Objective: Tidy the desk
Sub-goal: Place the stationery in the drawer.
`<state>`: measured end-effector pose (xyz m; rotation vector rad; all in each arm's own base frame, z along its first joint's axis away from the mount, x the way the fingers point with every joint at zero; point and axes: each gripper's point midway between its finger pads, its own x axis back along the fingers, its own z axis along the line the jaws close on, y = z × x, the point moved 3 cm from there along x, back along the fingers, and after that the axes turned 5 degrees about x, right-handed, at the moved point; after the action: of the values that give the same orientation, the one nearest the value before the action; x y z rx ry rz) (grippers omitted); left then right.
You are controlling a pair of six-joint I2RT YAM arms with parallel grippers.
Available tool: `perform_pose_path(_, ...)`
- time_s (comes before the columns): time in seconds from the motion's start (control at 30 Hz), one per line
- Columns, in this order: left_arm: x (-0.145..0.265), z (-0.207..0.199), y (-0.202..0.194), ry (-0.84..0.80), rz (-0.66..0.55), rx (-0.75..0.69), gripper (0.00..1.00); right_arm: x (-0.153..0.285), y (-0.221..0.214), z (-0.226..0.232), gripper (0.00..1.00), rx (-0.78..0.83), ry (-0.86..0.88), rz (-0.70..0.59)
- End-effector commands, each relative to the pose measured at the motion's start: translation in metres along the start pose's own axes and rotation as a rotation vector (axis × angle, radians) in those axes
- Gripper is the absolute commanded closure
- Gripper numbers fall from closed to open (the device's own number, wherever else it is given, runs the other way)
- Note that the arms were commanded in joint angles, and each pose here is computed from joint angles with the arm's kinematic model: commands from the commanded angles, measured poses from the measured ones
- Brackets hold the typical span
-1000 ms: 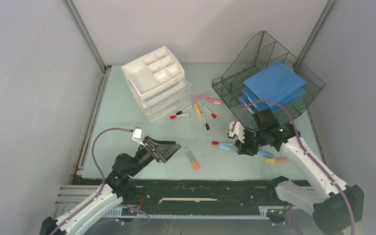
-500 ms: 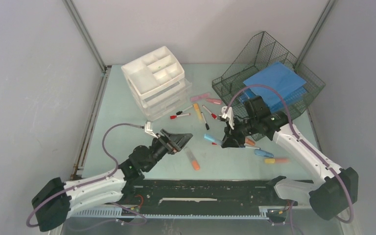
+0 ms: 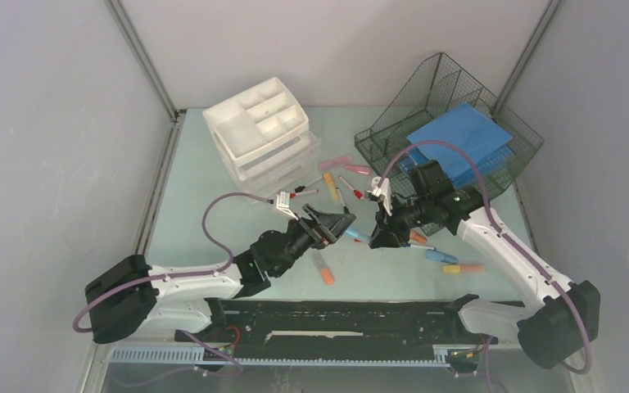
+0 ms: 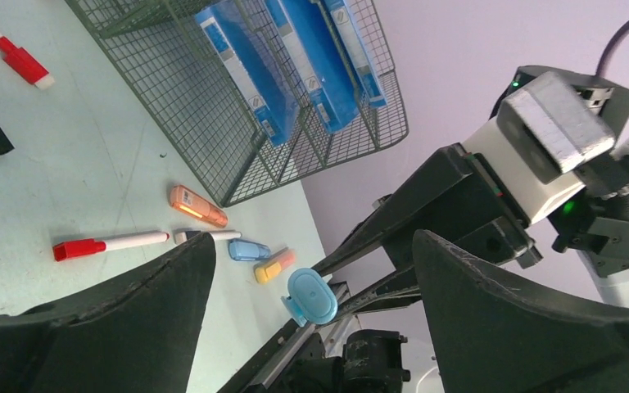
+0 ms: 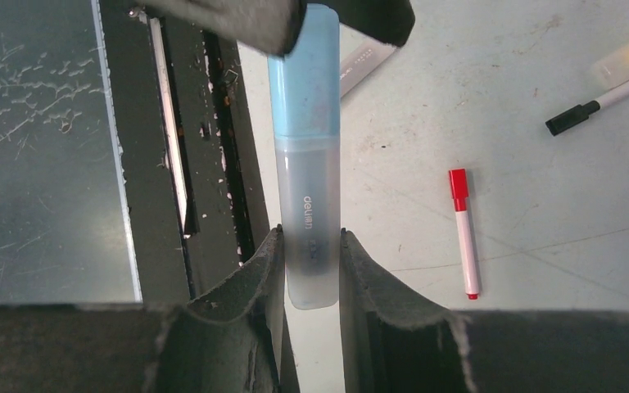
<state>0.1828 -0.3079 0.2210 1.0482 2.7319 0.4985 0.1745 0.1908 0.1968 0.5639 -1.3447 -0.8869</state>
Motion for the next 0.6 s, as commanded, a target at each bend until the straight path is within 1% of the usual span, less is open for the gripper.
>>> perform_pose_path(0.0,-0.012,-0.020,0.003,-0.031,-0.063,0.038,0.05,0.005,0.011,0.005,1.00,0.011,-0.004,-0.043)
perform_pose_path(0.1,-0.014,-0.021,-0.005,-0.021,-0.058,0.048,0.09,0.005,0.009,0.002,1.00,0.008,-0.028,-0.037)
perform_pose_path(0.17,-0.017,-0.020,-0.010,-0.011,-0.056,0.052,0.15,0.004,0.010,0.000,1.00,0.011,-0.047,-0.035)
perform_pose_path(0.2,-0.018,-0.020,-0.013,-0.006,-0.057,0.058,0.21,0.004,0.009,-0.001,1.00,0.009,-0.057,-0.030)
perform_pose_path(0.27,-0.021,-0.020,-0.018,0.002,-0.051,0.065,0.29,0.003,0.008,-0.003,1.00,0.011,-0.071,-0.028)
perform_pose_path(0.4,-0.026,-0.018,-0.026,0.018,-0.047,0.081,0.42,0.001,0.007,-0.003,1.00,0.014,-0.079,-0.021)
perform_pose_path(0.43,-0.026,-0.018,-0.027,0.019,-0.047,0.084,0.47,0.001,0.006,-0.003,1.00,0.014,-0.081,-0.017)
perform_pose_path(0.47,-0.026,-0.017,-0.028,0.022,-0.048,0.085,0.54,0.000,0.006,-0.004,1.00,0.016,-0.085,-0.014)
perform_pose_path(0.57,-0.026,-0.018,-0.029,0.020,-0.045,0.084,0.79,-0.001,0.004,-0.005,1.00,0.023,-0.096,-0.003)
